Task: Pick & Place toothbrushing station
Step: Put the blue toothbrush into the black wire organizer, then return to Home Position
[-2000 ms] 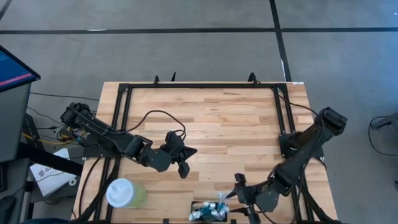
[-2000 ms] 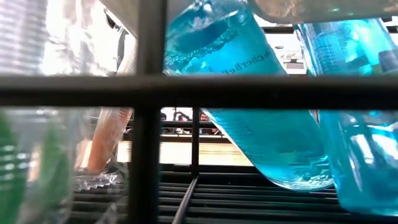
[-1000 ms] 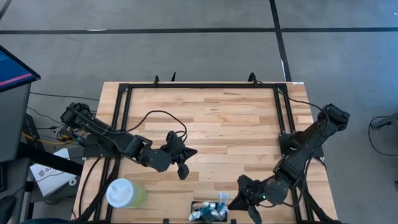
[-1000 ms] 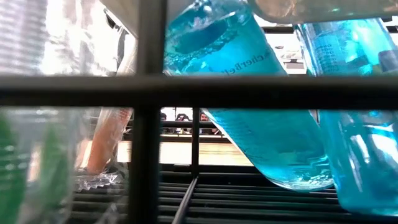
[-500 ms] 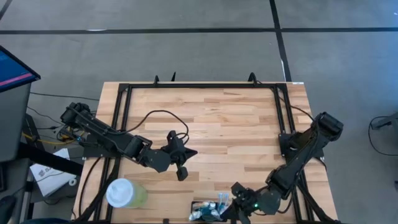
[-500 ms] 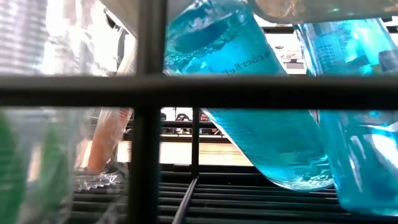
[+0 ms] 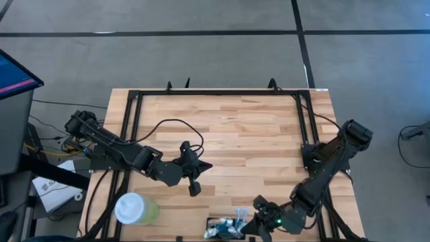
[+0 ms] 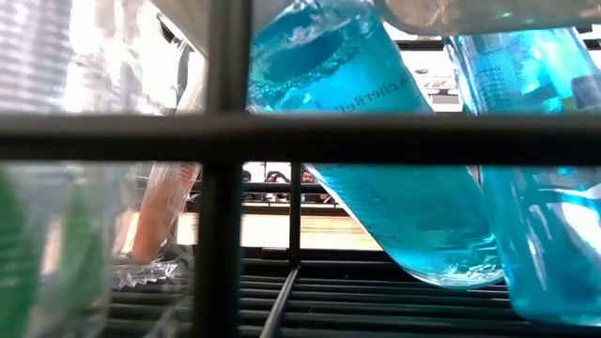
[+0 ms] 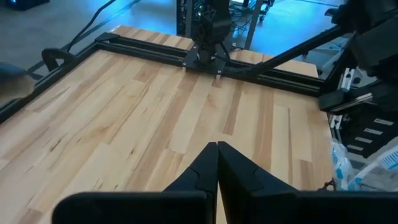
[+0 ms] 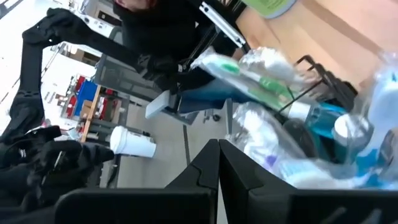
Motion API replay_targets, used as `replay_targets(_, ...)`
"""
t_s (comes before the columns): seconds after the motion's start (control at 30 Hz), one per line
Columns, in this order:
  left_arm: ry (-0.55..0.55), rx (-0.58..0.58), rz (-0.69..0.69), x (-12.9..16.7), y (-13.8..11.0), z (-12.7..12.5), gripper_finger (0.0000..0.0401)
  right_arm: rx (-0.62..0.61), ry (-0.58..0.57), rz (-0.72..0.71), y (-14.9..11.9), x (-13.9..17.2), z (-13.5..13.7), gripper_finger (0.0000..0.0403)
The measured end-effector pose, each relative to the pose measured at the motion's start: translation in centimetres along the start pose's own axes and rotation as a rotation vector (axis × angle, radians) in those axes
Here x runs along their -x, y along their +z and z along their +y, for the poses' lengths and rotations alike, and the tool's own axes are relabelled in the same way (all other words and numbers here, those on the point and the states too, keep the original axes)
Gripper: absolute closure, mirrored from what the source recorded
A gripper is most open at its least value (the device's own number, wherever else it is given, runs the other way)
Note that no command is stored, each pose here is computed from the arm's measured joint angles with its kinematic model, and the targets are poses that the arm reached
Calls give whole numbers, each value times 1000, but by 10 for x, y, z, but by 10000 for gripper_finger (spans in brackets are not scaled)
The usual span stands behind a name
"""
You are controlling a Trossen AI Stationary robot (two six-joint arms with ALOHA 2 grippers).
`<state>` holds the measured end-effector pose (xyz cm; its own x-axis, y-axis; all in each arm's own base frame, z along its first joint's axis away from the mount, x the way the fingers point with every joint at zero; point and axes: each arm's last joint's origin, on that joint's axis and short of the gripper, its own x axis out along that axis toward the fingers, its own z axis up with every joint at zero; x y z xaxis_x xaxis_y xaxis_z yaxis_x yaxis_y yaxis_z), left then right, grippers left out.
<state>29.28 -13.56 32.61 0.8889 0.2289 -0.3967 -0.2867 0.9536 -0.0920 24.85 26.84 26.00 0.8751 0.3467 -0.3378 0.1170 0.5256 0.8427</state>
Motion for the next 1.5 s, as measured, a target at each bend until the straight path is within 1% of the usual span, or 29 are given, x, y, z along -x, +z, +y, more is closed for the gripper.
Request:
replay_targets(0.1,-1,0,1,0,0,0,401,-14,-4,12,-3,4,1,403)
replay_targets(0.23,-1,-6,1,0,0,0,401,-19,-58,32,-5,3,-5,403)
replay_targets(0.43,0,-8,2,0,0,0,401,-9,-103,28,0,1,-11,403)
replay_targets(0.53,-2,-7,1,0,0,0,401,-3,-93,33,3,-1,-10,403)
replay_targets(0.6,-11,-7,4,0,0,0,401,23,-63,4,8,2,-6,403)
replay_targets(0.7,-38,-43,-15,5,2,-4,401,51,-24,-67,23,16,7,403)
replay_targets(0.8,-103,-69,-44,9,7,-8,401,116,-66,-121,39,29,8,403)
replay_targets(0.93,-227,-24,-102,10,17,-12,401,200,-112,-175,70,48,8,403)
replay_targets(1.07,-346,53,-196,9,32,-12,401,290,-188,-209,97,62,2,403)
replay_targets(1.23,-475,128,-325,3,55,-1,401,330,-296,-243,124,72,-11,403)
replay_targets(1.3,-488,147,-358,0,61,5,401,338,-338,-256,133,71,-17,403)
replay_targets(1.37,-463,161,-363,-5,64,13,401,351,-362,-264,141,70,-21,403)
replay_targets(1.5,-440,180,-365,-12,68,23,401,392,-358,-241,154,66,-26,403)
